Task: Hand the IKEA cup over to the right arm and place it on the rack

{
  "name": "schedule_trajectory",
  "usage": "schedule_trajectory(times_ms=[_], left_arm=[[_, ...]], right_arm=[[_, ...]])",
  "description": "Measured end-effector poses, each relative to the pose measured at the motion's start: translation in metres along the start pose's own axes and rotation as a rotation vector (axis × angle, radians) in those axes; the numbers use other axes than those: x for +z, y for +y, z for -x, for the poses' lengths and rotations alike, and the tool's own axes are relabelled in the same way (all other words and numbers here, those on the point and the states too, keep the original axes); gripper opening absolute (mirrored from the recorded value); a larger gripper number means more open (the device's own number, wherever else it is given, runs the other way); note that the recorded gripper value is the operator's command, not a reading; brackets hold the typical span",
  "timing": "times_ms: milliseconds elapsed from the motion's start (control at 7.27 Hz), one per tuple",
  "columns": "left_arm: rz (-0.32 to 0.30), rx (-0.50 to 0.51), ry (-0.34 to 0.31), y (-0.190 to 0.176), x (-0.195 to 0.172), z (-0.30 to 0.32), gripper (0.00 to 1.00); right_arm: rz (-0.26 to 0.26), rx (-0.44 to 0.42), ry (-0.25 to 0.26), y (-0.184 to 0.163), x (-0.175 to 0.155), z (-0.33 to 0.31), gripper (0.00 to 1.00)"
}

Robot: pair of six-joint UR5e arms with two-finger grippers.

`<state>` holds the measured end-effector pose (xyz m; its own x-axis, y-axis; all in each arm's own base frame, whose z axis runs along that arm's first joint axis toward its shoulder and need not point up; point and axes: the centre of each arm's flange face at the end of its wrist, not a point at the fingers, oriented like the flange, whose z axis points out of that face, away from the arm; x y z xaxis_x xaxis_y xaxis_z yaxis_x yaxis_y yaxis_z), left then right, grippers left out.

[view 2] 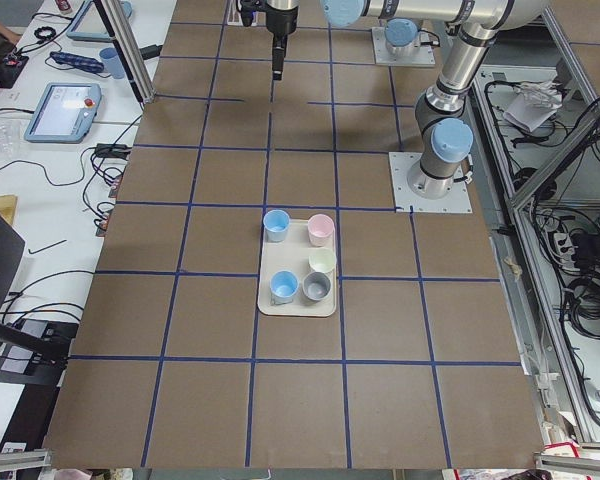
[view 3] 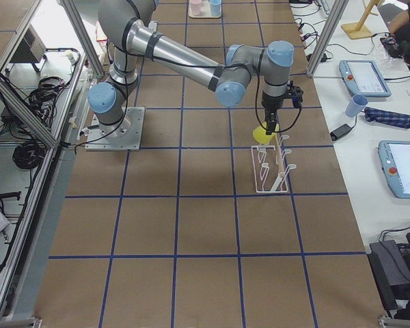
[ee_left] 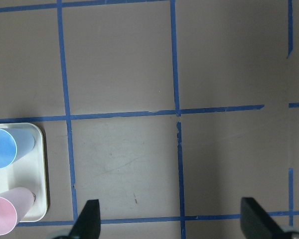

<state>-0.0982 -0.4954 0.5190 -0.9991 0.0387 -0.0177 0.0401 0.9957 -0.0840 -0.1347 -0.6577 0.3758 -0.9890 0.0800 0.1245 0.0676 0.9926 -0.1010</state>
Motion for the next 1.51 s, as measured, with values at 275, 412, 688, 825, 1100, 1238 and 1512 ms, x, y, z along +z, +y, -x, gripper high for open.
schedule_trajectory(times_ms=[275,412,688,825,1100,1238,1512], left_arm=[[-0.010,-0.001,0.001,0.000,0.000,0.000,1.00],[-0.012,-0.001,0.000,0.000,0.000,0.000,1.00],[-0.016,0.000,0.000,0.002,-0.001,-0.001,1.00],[-0.016,0.000,0.000,0.002,-0.001,0.000,1.00],[-0.017,0.000,0.000,0.002,-0.002,0.000,1.00],[-0.017,0.001,0.000,0.002,-0.002,0.000,1.00],[-0.016,0.002,0.000,0.002,-0.001,0.000,1.00]], right_arm=[[0.010,-0.003,-0.003,-0.002,0.009,0.001,0.39],[0.014,-0.004,-0.004,-0.002,0.011,0.001,0.57],[0.016,-0.005,-0.005,-0.003,0.013,0.002,0.74],[0.016,-0.006,-0.005,-0.003,0.011,0.003,0.90],[0.011,-0.008,-0.003,-0.002,0.001,0.002,0.99],[0.013,-0.009,-0.002,0.000,-0.006,0.001,1.00],[0.043,-0.012,-0.007,0.015,-0.033,0.003,1.00]])
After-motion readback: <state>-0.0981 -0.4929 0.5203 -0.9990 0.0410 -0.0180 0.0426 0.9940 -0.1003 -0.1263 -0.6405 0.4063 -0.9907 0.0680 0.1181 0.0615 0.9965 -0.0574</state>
